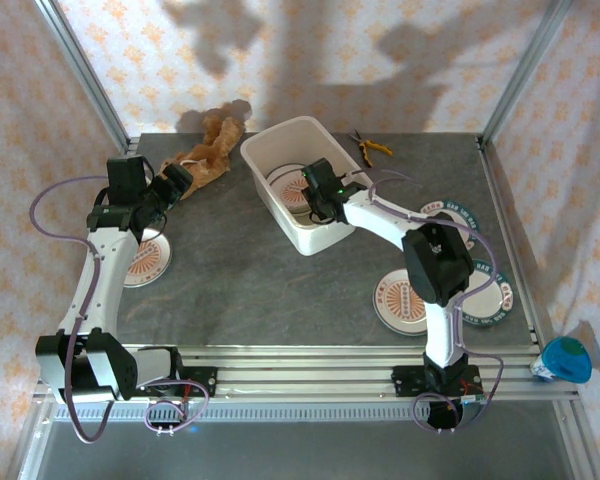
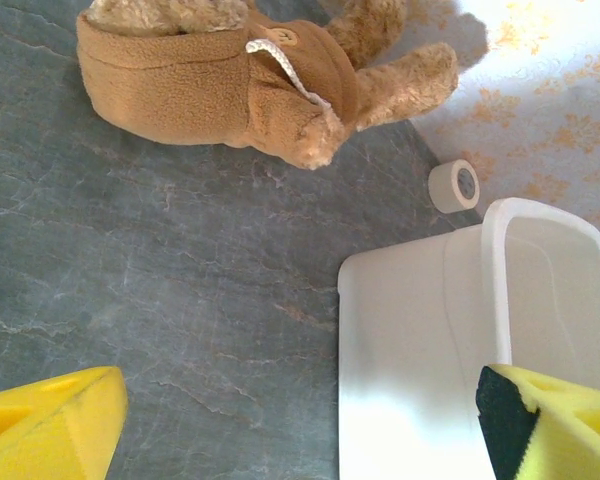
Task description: Place the plates into the plastic bin on the countertop
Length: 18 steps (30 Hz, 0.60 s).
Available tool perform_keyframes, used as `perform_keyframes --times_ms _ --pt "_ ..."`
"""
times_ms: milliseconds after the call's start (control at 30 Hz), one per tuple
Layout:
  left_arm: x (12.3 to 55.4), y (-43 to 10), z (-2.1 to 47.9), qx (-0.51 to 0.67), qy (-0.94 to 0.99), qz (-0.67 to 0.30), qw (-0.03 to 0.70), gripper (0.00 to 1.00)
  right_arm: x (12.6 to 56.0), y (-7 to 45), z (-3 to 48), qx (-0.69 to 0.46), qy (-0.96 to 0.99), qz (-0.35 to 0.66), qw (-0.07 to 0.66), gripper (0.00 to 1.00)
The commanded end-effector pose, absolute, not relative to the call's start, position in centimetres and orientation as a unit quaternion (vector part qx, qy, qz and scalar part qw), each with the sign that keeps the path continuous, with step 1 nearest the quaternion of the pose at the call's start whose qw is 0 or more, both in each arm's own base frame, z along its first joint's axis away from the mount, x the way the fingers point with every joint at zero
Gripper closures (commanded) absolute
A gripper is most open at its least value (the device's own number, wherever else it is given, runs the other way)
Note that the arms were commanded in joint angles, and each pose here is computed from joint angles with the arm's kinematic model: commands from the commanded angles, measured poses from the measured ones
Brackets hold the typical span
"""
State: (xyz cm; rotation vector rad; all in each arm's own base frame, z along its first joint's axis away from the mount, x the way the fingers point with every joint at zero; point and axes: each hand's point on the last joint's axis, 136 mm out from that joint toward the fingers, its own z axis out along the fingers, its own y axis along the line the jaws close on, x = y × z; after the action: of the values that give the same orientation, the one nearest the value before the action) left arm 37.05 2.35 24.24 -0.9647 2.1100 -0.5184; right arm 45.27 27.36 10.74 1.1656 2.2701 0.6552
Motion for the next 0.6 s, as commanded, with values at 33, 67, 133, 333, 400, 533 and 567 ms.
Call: perform_keyframes --times_ms 33,67,133,333,400,533,567 --pt "36.3 2.1 24.4 -0.37 0.829 -0.187 0.376 0.09 45.8 28.7 10.2 0.43 0.835 0.252 0.233 1.0" --pt "36.3 2.1 24.3 -0.369 0.83 -0.186 0.374 0.09 45.8 28.8 10.0 0.427 0.837 0.252 0.23 1.0" --pt "36.3 2.0 24.4 -0.369 0.83 -0.186 0.374 0.09 46.1 29.1 9.7 0.425 0.839 0.254 0.223 1.0" --pt "36.2 1.9 24.4 -0.369 0.832 -0.181 0.373 0.09 46.4 28.7 9.4 0.424 0.841 0.251 0.221 0.96" --pt "36.2 1.9 24.4 -0.368 0.832 -0.18 0.374 0.09 46.3 28.7 9.4 0.424 0.843 0.251 0.218 0.89" --pt "36.3 1.7 24.1 -0.368 0.833 -0.181 0.371 0.09 46.4 28.6 9.5 0.422 0.841 0.255 0.222 0.76" --pt "36.4 1.7 24.1 -0.368 0.833 -0.181 0.37 0.09 46.4 28.7 9.6 0.42 0.841 0.257 0.223 0.72"
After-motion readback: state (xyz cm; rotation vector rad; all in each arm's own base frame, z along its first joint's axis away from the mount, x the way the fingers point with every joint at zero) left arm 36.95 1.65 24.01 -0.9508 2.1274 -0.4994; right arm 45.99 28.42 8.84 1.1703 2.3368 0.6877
